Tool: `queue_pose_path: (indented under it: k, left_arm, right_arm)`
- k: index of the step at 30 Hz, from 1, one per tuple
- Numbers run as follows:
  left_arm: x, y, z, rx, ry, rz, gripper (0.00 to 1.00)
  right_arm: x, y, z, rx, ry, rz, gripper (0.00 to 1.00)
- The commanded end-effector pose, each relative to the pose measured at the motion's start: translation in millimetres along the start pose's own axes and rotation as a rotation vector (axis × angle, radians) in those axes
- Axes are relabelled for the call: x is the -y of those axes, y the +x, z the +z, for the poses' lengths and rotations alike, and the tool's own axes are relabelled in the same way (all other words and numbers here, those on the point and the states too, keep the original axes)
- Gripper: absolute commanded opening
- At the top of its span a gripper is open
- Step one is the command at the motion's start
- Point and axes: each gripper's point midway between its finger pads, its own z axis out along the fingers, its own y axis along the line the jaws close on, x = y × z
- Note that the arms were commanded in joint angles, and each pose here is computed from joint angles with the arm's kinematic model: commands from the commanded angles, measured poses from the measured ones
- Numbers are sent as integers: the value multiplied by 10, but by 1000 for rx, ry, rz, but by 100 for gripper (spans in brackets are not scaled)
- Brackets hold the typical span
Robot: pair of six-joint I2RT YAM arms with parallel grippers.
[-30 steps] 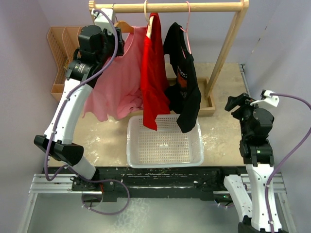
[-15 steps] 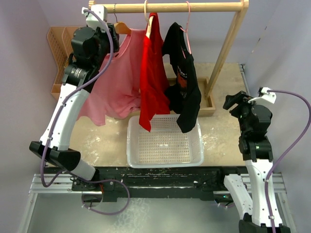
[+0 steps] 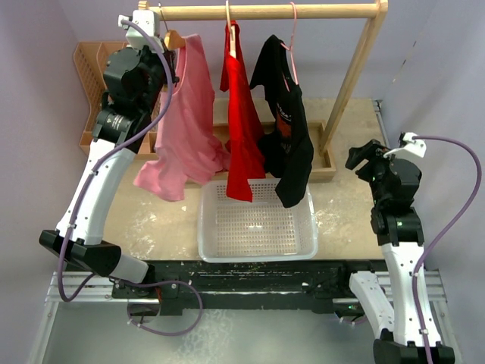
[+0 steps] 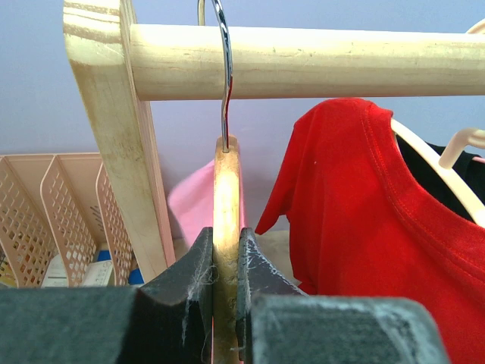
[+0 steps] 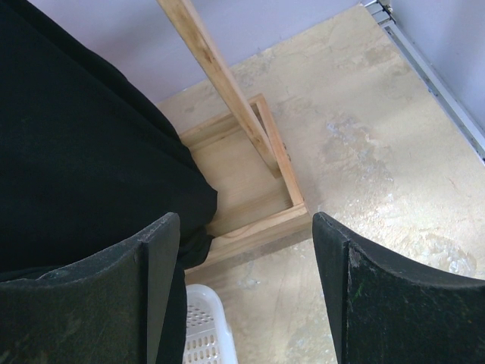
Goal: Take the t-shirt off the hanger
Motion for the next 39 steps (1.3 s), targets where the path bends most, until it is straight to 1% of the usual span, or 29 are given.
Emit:
queue_pose_path:
  k: [1, 6, 9, 12, 15, 20, 25, 28, 29, 32, 35, 39]
  left_arm:
    - [-11, -424, -93, 130, 4, -24, 0]
    - [28, -469, -86, 149, 25, -26, 0]
    - [68, -552, -106, 189, 52, -18, 0]
    - [122, -682, -171, 253, 91, -6, 0]
    - [132, -812, -238, 303, 104, 7, 0]
    - [145, -930, -364, 335, 124, 28, 0]
    - [130, -921, -526, 320, 136, 35, 0]
    - [104, -827, -632, 288, 138, 44, 0]
    - [90, -801, -679, 277, 137, 46, 0]
    - [55, -721, -830, 244, 137, 43, 0]
    - [23, -740, -994, 238, 131, 27, 0]
    - [-29, -687, -1158, 186, 119, 6, 0]
  right_arm:
    - [-98, -197, -41, 64, -42, -2, 73]
    - [-92, -203, -71, 73, -44, -1, 73]
    - [-99, -201, -73, 72, -48, -2, 73]
    - [-94, -189, -78, 71, -48, -4, 72]
    - [-118, -257, -76, 103, -59, -5, 72]
    - [-158, -316, -48, 115, -72, -13, 72]
    - [-259, -469, -42, 148, -106, -17, 71]
    - [-353, -589, -52, 168, -141, -30, 69]
    - [-401, -621, -56, 171, -162, -38, 69]
    - [-565, -720, -58, 180, -235, -65, 62]
    - [-774, -882, -87, 198, -323, -81, 56]
    - [-1044, -1029, -100, 210, -442, -85, 57]
